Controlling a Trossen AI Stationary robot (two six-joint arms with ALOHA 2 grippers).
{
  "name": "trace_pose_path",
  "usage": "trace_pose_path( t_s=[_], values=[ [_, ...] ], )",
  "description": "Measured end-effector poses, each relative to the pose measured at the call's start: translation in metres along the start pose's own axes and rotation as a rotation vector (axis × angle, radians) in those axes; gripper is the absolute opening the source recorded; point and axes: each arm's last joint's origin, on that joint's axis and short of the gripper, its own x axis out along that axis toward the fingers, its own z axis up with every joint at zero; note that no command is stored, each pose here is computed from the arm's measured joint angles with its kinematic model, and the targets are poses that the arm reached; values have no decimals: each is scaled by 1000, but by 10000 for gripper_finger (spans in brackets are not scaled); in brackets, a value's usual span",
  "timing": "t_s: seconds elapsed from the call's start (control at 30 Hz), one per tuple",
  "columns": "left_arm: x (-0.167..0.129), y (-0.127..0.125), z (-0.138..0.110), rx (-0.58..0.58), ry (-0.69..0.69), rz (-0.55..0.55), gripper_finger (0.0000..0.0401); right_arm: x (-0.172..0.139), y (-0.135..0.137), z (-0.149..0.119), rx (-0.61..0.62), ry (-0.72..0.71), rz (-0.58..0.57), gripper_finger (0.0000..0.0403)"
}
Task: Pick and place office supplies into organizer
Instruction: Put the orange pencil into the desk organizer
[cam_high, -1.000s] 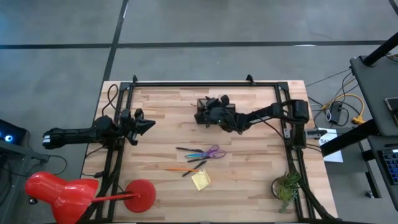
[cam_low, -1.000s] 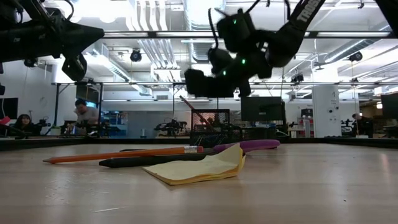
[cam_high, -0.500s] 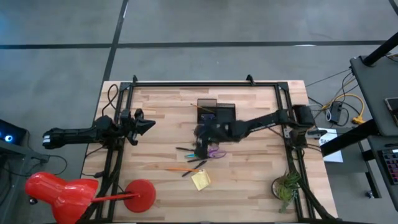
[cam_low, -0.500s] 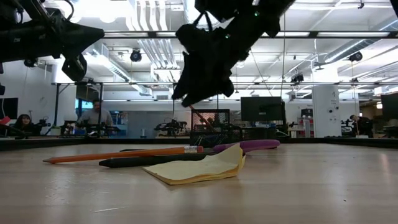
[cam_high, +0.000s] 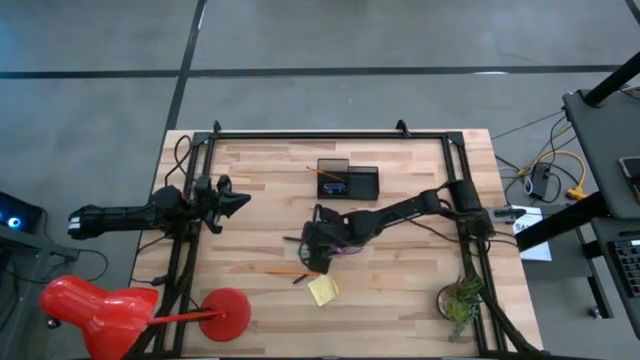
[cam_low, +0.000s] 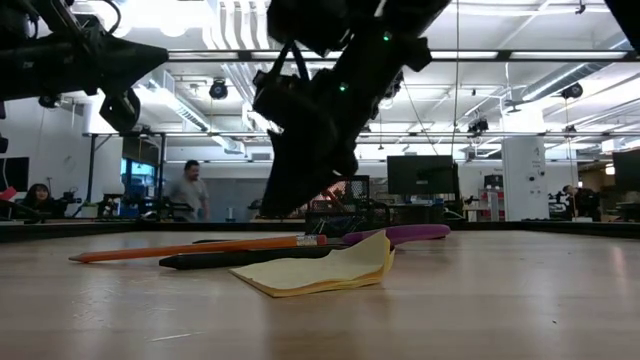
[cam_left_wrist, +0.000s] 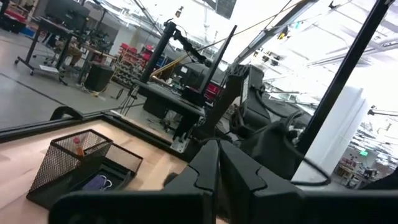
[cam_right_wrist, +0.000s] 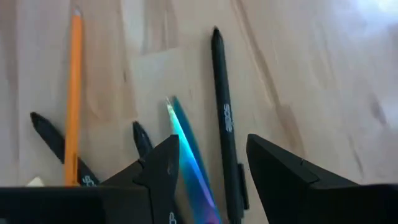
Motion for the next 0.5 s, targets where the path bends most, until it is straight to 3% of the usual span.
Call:
trace_pose_path(
  t_s=[0.2, 0.37, 0.5],
  values=[
    [0, -1, 0, -217, 14, -19, 0, -17, 20, -4, -90, 97, 30, 172],
    [0, 0, -1, -224, 17, -17, 0, -30, 46, -16, -191, 154, 90, 171],
    [0, 0, -1, -224, 17, -17, 0, -34, 65, -25, -190, 156, 120, 171]
  ],
)
